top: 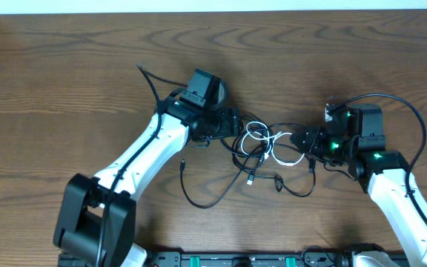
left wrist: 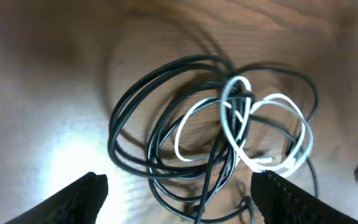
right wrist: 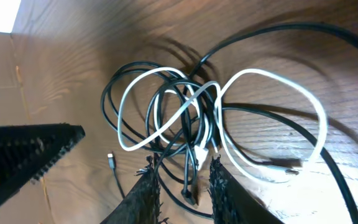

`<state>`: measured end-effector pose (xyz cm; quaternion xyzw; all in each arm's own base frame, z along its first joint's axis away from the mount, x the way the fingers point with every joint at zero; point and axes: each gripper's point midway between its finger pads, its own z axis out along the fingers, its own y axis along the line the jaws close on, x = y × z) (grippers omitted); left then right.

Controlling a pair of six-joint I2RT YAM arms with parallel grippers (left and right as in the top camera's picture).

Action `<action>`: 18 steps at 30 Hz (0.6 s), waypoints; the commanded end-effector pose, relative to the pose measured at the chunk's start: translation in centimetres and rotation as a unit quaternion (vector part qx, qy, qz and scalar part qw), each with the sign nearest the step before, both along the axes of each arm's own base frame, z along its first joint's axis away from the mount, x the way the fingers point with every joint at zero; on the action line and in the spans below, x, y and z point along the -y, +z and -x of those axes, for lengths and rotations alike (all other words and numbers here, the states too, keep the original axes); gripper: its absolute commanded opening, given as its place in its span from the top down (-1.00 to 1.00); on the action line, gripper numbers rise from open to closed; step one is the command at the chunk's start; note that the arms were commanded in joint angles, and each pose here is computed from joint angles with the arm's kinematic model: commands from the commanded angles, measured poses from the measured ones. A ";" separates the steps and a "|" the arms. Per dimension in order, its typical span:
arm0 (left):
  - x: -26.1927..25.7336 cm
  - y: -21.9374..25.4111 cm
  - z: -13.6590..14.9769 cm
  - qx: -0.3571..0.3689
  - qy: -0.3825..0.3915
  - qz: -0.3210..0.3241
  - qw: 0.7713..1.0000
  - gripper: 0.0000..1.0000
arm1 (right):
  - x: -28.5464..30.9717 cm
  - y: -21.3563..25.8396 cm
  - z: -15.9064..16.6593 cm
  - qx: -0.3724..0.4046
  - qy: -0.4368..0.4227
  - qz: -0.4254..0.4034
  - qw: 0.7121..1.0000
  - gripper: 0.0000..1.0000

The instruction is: Untangle cables

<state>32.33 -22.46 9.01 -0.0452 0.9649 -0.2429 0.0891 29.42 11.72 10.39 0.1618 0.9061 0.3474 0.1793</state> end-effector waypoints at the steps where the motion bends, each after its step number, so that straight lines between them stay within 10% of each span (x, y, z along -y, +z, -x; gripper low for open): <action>1: -0.7 -2.9 0.6 -0.092 0.119 -0.005 0.989 -0.58 | 0.2 0.1 -0.3 0.004 -0.002 0.014 1.000 0.48; 13: 1.5 -8.7 4.5 -0.255 0.266 -0.030 0.929 -0.53 | 0.4 -0.3 0.1 0.001 0.008 0.027 1.000 0.44; 18: 1.4 -10.4 5.3 -0.284 0.315 -0.049 0.904 -0.05 | 0.4 -0.5 0.4 -0.007 0.008 0.028 1.000 0.45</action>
